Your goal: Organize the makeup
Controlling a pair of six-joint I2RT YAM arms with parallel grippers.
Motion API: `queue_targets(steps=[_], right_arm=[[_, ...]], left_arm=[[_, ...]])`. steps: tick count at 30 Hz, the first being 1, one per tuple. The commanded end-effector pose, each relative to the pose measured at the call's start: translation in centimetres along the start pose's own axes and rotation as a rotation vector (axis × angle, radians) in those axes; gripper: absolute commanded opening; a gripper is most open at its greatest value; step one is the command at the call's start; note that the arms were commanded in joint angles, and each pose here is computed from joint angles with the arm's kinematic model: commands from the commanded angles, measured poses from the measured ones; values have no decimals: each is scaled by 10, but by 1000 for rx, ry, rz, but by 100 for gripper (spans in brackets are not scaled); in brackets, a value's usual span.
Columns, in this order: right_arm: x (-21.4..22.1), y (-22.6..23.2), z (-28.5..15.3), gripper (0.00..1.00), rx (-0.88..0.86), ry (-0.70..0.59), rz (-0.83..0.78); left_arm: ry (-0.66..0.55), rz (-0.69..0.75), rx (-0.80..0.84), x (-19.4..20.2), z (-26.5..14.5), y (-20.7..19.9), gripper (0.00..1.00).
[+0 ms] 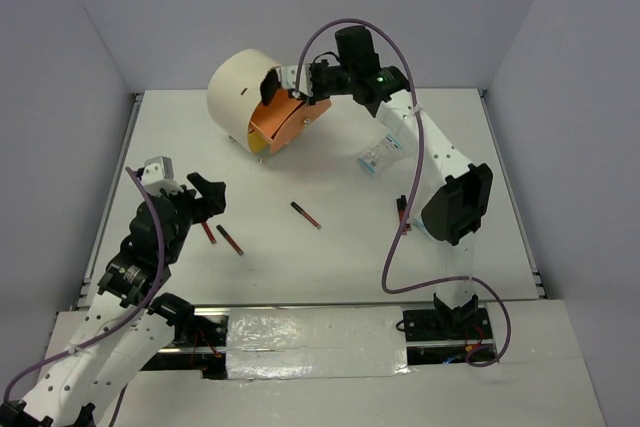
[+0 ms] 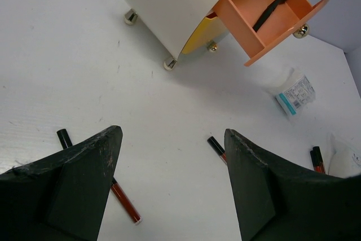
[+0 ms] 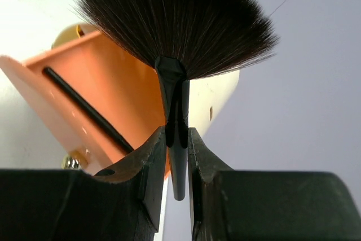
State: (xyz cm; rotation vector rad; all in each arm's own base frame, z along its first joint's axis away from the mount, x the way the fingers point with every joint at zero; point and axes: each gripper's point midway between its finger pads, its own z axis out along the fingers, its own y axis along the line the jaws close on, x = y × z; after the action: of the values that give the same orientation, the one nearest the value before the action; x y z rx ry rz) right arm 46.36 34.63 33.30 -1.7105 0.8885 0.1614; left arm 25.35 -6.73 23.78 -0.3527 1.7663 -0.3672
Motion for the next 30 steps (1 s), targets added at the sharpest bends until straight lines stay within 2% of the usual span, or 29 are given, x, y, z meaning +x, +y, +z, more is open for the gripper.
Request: queue_targets(steps=[1, 9, 19, 26, 30], right_arm=[[-27, -21, 5, 0, 64, -99, 41], [-4, -4, 22, 2, 16, -57, 114], [25, 0, 28, 10, 16, 25, 83], [27, -1, 24, 28, 26, 33, 69], [26, -2, 22, 35, 29, 35, 66]], left_arm=[[-28, -3, -4, -6, -1, 1, 85], [-27, -1, -5, -3, 0, 3, 86], [-25, 4, -14, -2, 0, 5, 86], [-24, 7, -12, -3, 2, 3, 86], [-21, 9, -13, -3, 3, 3, 86]])
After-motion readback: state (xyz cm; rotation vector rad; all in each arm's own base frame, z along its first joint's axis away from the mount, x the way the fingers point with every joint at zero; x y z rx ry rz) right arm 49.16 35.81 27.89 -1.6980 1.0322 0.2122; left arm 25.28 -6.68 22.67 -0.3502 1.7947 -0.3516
